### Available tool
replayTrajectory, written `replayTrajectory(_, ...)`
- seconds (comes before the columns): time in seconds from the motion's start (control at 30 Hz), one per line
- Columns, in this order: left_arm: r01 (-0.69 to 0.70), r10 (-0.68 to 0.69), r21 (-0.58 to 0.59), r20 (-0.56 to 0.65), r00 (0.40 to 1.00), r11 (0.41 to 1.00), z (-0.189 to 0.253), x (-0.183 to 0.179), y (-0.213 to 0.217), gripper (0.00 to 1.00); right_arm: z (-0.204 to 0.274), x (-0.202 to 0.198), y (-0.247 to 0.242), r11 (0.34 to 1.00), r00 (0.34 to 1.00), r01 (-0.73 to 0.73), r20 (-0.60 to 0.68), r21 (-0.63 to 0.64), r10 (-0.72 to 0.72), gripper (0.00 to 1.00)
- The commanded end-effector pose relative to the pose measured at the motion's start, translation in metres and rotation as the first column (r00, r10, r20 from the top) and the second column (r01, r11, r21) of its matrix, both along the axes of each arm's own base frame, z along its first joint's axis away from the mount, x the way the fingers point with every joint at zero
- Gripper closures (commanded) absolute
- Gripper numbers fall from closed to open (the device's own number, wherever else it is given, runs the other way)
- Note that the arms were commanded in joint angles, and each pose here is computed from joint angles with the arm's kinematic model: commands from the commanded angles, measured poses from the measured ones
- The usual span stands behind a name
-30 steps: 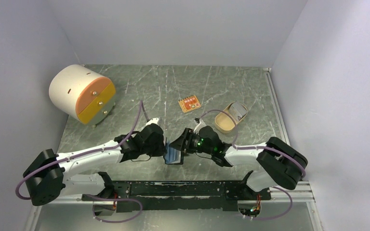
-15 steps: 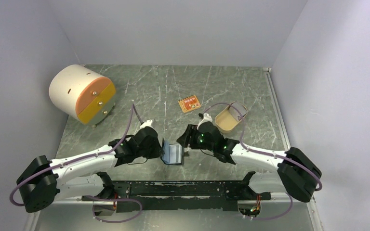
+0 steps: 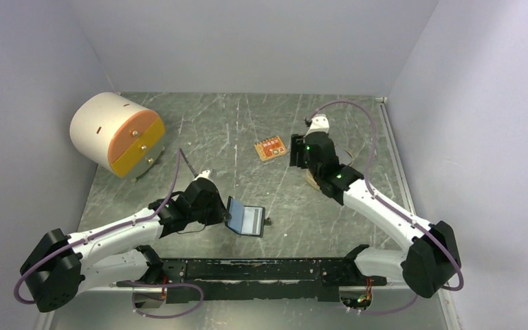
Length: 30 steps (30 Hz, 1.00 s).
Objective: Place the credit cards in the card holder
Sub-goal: Turn over the card slot in the card holder, then pick up the credit card from the storage box.
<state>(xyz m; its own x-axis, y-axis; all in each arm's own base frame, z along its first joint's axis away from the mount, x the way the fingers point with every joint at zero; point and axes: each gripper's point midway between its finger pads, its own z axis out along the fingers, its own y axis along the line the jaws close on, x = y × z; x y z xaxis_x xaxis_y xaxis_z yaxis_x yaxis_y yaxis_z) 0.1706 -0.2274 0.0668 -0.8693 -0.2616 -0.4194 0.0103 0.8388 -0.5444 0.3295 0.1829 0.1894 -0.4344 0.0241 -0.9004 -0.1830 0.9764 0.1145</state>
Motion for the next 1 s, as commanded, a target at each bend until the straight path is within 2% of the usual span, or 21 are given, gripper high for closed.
replayTrajectory(0.0, 0.039, -0.039, -0.029, 0.004, 0.999, 0.999, 0.004, -0.001, -0.004, 0.85, -0.015, 0.022, -0.064, 0.944, 0.999, 0.046, 0.028, -0.326, -0.039, 0.37)
replayTrajectory(0.23, 0.094, -0.096, -0.071, -0.021, 0.995, 0.993, 0.002, -0.008, -0.013, 0.85, -0.065, 0.044, -0.122, 0.847, 0.985, 0.057, -0.109, -0.528, -0.134, 0.37)
replayTrajectory(0.37, 0.107, -0.109, -0.076, -0.024, 0.994, 0.991, 0.004, -0.012, -0.013, 0.84, -0.075, 0.052, -0.152, 0.778, 0.971, 0.086, -0.123, -0.622, -0.206, 0.36)
replayTrajectory(0.47, 0.111, -0.113, -0.087, -0.019, 0.993, 0.99, 0.006, -0.013, -0.013, 0.84, -0.089, 0.057, -0.169, 0.761, 0.958, 0.073, -0.168, -0.644, -0.234, 0.36)
replayTrajectory(0.67, 0.107, -0.112, -0.113, -0.03, 0.993, 0.988, 0.004, -0.017, -0.014, 0.84, -0.098, 0.059, -0.185, 0.686, 0.95, 0.051, -0.176, -0.726, -0.257, 0.32)
replayTrajectory(0.8, 0.11, -0.114, -0.116, -0.031, 0.993, 0.987, 0.002, -0.019, -0.013, 0.84, -0.099, 0.069, -0.184, 0.684, 0.957, 0.048, -0.162, -0.728, -0.239, 0.32)
replayTrajectory(0.97, 0.108, -0.112, -0.104, -0.029, 0.993, 0.989, 0.003, -0.018, -0.012, 0.84, -0.108, 0.073, -0.191, 0.634, 0.951, 0.033, -0.171, -0.773, -0.258, 0.32)
